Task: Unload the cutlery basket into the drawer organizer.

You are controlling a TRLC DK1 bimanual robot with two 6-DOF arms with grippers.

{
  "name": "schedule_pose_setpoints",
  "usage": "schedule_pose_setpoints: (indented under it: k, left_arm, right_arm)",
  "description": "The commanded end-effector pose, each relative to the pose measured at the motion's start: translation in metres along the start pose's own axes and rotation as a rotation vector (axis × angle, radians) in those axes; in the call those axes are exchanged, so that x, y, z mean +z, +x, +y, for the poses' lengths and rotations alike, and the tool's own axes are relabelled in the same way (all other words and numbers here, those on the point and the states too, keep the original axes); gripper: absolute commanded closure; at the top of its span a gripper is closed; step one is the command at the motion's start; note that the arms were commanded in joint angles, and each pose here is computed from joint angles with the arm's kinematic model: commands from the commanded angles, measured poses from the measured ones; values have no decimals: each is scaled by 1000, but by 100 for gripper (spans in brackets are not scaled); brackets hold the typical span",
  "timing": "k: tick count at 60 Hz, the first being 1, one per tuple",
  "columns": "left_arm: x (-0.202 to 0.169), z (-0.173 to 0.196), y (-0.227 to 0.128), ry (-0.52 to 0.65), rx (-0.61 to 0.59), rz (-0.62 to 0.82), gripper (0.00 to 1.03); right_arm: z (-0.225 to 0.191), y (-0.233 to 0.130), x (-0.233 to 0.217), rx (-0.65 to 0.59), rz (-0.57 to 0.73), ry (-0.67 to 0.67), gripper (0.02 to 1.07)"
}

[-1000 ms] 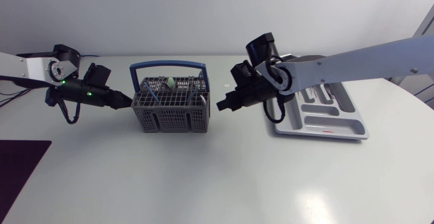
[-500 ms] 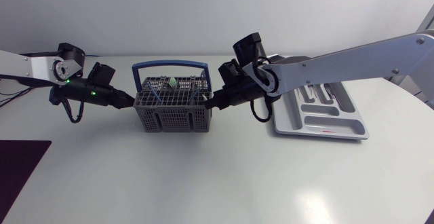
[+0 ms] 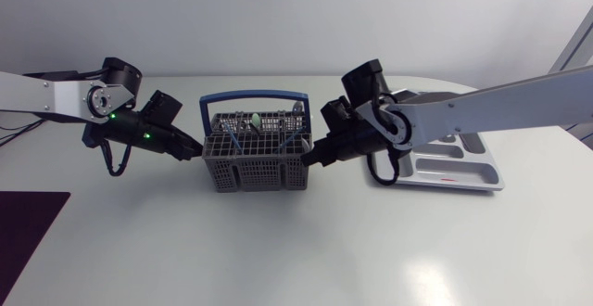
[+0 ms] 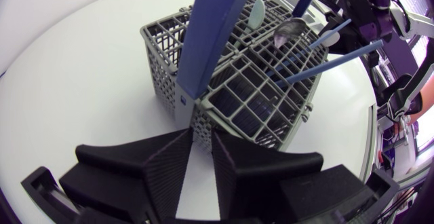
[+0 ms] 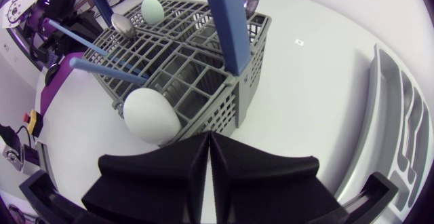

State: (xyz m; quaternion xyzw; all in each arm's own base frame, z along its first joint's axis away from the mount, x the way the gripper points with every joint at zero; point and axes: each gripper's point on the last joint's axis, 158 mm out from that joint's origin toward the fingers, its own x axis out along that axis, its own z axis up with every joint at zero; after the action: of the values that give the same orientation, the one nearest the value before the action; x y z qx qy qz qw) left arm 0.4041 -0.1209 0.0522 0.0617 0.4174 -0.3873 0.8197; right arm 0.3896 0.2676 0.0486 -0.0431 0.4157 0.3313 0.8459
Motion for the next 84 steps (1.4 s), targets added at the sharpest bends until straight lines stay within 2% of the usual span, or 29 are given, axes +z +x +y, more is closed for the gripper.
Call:
schedule_pose_setpoints:
  k: [1, 16, 24, 37, 38, 40, 44, 48, 52, 60, 68, 84]
  left_arm:
    - [5, -58, 9, 74, -135, -6, 64]
    - [-2, -77, 7, 104, -145, 6, 64]
    - [-7, -80, 7, 106, -148, 9, 64]
    - [-8, -68, 3, 100, -103, 3, 62]
    - [-7, -66, 1, 97, -97, -1, 61]
    - [-6, -62, -4, 97, -82, -10, 59]
    - [-1, -47, -22, 92, -34, -48, 46]
    - [5, -36, -40, 111, 13, -85, 32]
    - [11, -32, -60, 140, 57, -123, 20]
    - [23, -43, -96, 231, 121, -191, 9]
    - [30, -69, -116, 294, 103, -239, 8]
    - [13, -137, -104, 477, -8, -231, 9]
  right_arm:
    - [36, -8, -7, 94, -10, -42, 97]
    - [37, -30, -31, 80, -4, -51, 97]
    - [32, -36, -29, 56, -22, -56, 97]
    - [18, -32, -27, 12, -14, -43, 95]
    - [16, -31, -29, 1, -10, -41, 93]
    - [10, -32, -31, -23, -7, -40, 84]
    - [2, -37, -38, -50, -1, -50, 53]
    - [-3, -46, -44, -73, -4, -62, 27]
    - [-8, -57, -46, -109, -18, -97, 11]
    - [-12, -87, -38, -140, -76, -129, 7]
    - [-16, -114, -29, -165, -134, -160, 7]
    - [-6, -134, -45, -127, -126, -210, 7]
